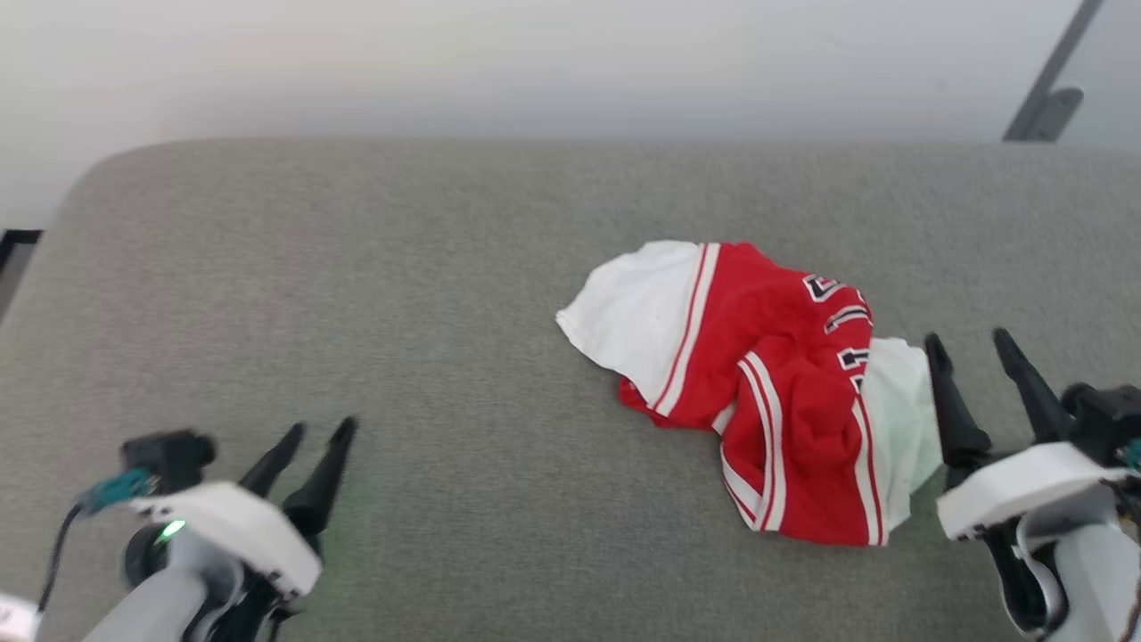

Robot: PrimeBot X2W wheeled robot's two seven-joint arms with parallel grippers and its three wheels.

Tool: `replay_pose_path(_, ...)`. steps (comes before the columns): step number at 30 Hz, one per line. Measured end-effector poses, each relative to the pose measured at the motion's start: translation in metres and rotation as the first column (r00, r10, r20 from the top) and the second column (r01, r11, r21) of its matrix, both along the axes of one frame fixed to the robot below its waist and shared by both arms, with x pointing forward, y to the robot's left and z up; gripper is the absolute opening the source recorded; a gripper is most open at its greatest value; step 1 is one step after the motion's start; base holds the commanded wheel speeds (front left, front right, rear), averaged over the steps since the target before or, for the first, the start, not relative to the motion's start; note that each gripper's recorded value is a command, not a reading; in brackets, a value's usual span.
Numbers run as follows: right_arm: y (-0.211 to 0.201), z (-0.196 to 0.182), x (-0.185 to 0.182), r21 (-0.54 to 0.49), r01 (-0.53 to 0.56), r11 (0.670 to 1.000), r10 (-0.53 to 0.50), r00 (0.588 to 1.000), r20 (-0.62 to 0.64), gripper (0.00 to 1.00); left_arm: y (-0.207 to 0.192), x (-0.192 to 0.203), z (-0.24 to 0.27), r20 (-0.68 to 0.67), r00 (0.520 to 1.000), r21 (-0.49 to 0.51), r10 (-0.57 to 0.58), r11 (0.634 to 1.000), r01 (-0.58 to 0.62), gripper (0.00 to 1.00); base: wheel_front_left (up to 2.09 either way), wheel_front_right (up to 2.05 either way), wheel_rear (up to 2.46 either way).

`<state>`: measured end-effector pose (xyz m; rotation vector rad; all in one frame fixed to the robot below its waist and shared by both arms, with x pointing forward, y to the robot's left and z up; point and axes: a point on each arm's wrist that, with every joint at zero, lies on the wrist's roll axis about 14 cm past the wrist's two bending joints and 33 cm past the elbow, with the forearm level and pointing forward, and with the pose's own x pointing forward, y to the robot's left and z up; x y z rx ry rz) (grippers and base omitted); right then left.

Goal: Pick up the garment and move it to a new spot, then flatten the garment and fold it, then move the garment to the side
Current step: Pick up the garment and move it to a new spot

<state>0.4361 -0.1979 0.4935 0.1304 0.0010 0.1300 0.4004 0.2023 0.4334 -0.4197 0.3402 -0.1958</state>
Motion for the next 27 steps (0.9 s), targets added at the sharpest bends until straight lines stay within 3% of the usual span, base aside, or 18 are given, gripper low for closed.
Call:
replay_pose_path(3,-0.001,0.003,-0.006,-0.001,-0.002,1.000,0.002,1.000,0.003,1.00,0.031,-0.019,0.002,0.023,0.995,0.013,0.099,0.995,-0.100,1.00,0.00,0.00,0.00)
replay_pose_path(10,-0.007,0.013,-0.021,-0.002,0.013,1.000,-0.013,1.000,0.022,1.00,0.052,-0.049,0.016,0.129,0.977,0.081,0.167,0.981,-0.178,1.00,0.00,0.00,0.00)
replay_pose_path(20,-0.004,0.028,-0.024,0.019,0.027,0.999,-0.028,0.997,0.078,1.00,0.043,-0.045,0.060,0.347,0.926,0.236,0.152,0.941,-0.243,1.00,0.00,0.00,0.00)
replay_pose_path(27,-0.013,0.039,-0.022,0.004,0.045,0.999,-0.046,0.993,0.111,1.00,0.036,-0.040,0.073,0.405,0.905,0.267,0.129,0.930,-0.252,1.00,0.00,0.00,0.00)
